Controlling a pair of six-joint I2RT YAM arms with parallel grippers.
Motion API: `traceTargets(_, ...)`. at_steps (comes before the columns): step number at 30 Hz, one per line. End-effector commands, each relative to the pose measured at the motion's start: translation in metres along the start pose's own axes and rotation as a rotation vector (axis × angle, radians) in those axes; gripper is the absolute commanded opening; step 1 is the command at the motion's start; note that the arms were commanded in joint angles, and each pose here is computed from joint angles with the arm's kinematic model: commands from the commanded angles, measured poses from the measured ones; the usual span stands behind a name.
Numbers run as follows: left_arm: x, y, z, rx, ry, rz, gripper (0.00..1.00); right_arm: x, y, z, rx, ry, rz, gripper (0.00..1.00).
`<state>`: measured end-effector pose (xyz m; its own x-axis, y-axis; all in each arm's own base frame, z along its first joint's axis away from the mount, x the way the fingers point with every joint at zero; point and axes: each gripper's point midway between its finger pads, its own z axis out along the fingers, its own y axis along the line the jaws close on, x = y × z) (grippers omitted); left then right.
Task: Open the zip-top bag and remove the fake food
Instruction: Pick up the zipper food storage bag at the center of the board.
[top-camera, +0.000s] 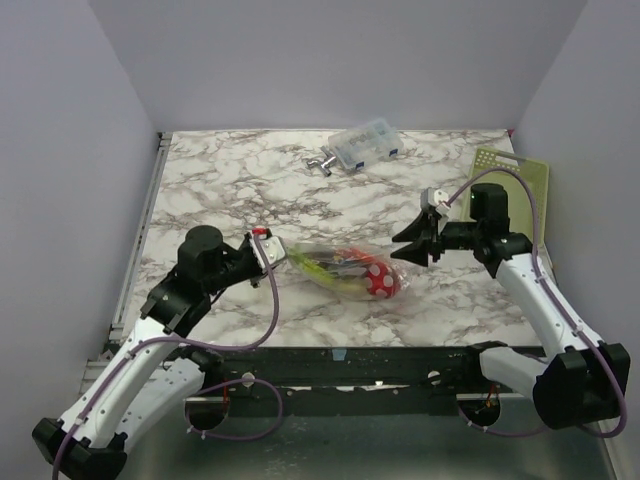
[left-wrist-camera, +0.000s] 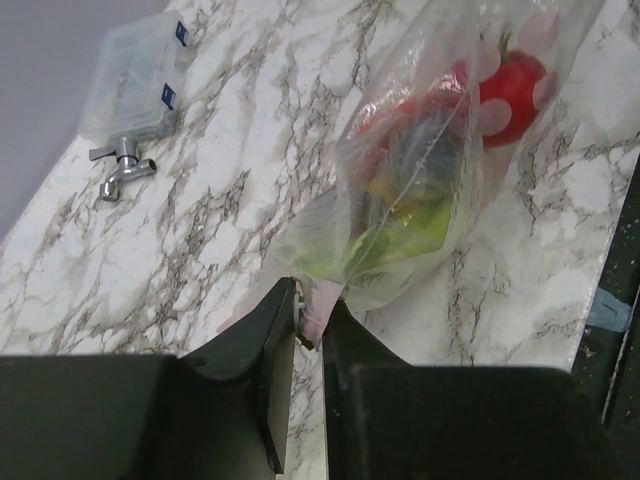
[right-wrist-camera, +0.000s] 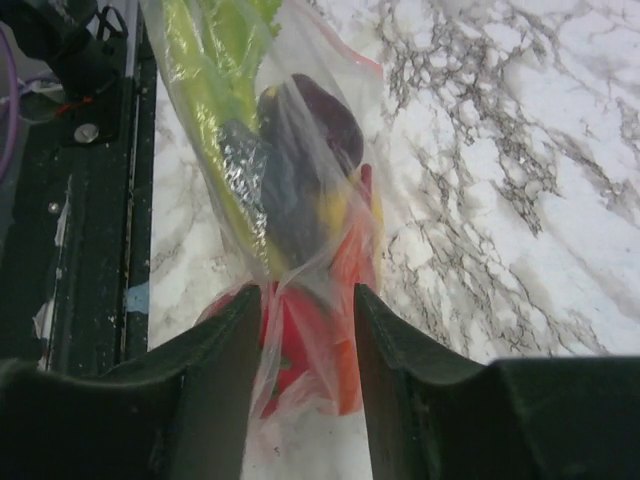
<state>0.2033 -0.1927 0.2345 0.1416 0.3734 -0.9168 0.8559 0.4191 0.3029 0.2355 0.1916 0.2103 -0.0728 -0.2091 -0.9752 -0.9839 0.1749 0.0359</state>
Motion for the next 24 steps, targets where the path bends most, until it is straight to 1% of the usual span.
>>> traceTargets(1,-0.028,-0.008,-0.006,0.087,0.020,-0.111,0.00,-0.015,0.005,-0.008,-0.046,0.050,-0.023,0.51)
traceTargets(4,-0.044,-0.008,-0.003,0.119,0.023,-0.178,0.00,-0.030,0.015,-0.012,-0.129,0.074,-0.017,0.69)
traceTargets(5,-0.049,-0.008,-0.002,0.128,0.023,-0.198,0.00,-0.036,0.019,-0.013,-0.160,0.081,-0.018,0.78)
traceTargets(6,-0.055,-0.008,0.000,0.138,0.019,-0.211,0.00,-0.041,0.025,-0.014,-0.190,0.081,0.005,0.84)
traceTargets(7,-0.060,-0.008,0.001,0.146,0.017,-0.227,0.00,-0.049,0.026,-0.014,-0.213,0.072,0.004,0.89)
traceTargets(9,-0.070,-0.010,0.006,0.167,0.013,-0.250,0.00,-0.065,0.034,-0.012,-0.259,0.046,0.019,0.95)
traceTargets(11,-0.080,-0.012,0.010,0.184,0.013,-0.267,0.00,-0.076,0.038,-0.005,-0.285,0.052,0.035,0.95)
traceTargets(13,-0.089,-0.016,0.015,0.204,0.020,-0.282,0.00,-0.083,0.042,0.012,-0.293,0.096,0.044,0.96)
traceTargets(16,-0.103,-0.018,0.022,0.207,0.032,-0.291,0.00,-0.089,0.047,0.041,-0.229,0.146,0.008,1.00)
traceTargets(17,-0.108,-0.021,0.024,0.214,0.038,-0.290,0.00,-0.092,0.051,0.050,-0.218,0.153,-0.025,1.00)
traceTargets(19,-0.113,-0.022,0.028,0.211,0.062,-0.298,0.00,-0.095,0.060,0.059,-0.241,0.168,-0.034,1.00)
traceTargets(21,-0.118,-0.021,0.032,0.202,0.079,-0.304,0.00,-0.098,0.063,0.065,-0.264,0.183,-0.008,1.00)
traceTargets(24,-0.123,-0.022,0.038,0.190,0.099,-0.303,0.00,-0.101,0.065,0.072,-0.265,0.194,-0.009,0.99)
